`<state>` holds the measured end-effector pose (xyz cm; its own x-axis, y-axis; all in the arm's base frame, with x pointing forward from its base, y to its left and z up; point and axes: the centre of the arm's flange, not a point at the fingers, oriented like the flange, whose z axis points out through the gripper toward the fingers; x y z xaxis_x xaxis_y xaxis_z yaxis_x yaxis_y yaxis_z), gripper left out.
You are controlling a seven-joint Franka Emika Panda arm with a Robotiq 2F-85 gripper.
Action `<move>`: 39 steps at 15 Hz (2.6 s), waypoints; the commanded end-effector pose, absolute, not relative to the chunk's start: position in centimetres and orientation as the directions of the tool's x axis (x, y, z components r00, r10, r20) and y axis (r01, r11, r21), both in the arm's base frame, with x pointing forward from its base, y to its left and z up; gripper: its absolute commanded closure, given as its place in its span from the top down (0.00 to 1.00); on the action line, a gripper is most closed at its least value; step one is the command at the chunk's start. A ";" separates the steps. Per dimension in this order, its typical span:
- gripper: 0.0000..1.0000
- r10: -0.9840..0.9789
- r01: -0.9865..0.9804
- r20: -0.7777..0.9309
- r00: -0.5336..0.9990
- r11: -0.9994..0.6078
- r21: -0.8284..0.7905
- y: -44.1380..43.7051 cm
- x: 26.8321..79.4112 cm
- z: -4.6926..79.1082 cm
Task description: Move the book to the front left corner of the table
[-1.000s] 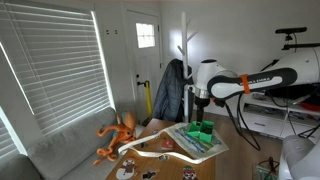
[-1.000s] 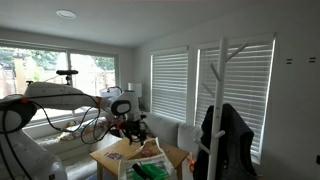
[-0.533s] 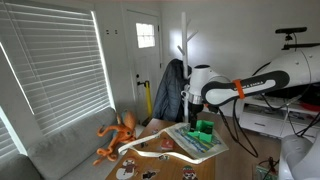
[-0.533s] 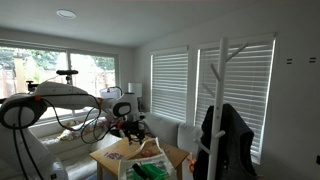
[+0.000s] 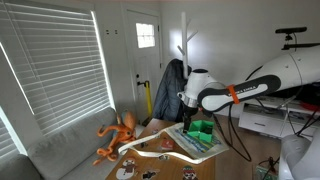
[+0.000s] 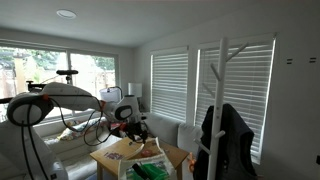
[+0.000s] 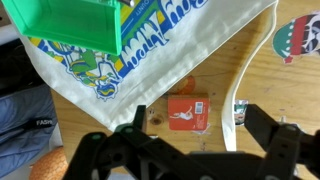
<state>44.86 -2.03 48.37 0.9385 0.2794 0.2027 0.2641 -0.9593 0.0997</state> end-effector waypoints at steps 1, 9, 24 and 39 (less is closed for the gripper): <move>1.00 0.287 0.272 0.196 0.938 -0.957 0.100 -0.5 47.3 45.4; 1.00 0.257 0.258 0.169 0.952 -0.966 0.016 0.2 52.9 39.0; 1.00 0.358 0.363 0.237 0.903 -0.931 0.022 0.3 54.3 36.6; 1.00 0.302 0.312 0.199 0.932 -0.950 -0.021 -0.9 55.6 34.7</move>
<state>55.06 -0.83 35.06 0.9365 0.2779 0.2140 0.2873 -0.9578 -0.0135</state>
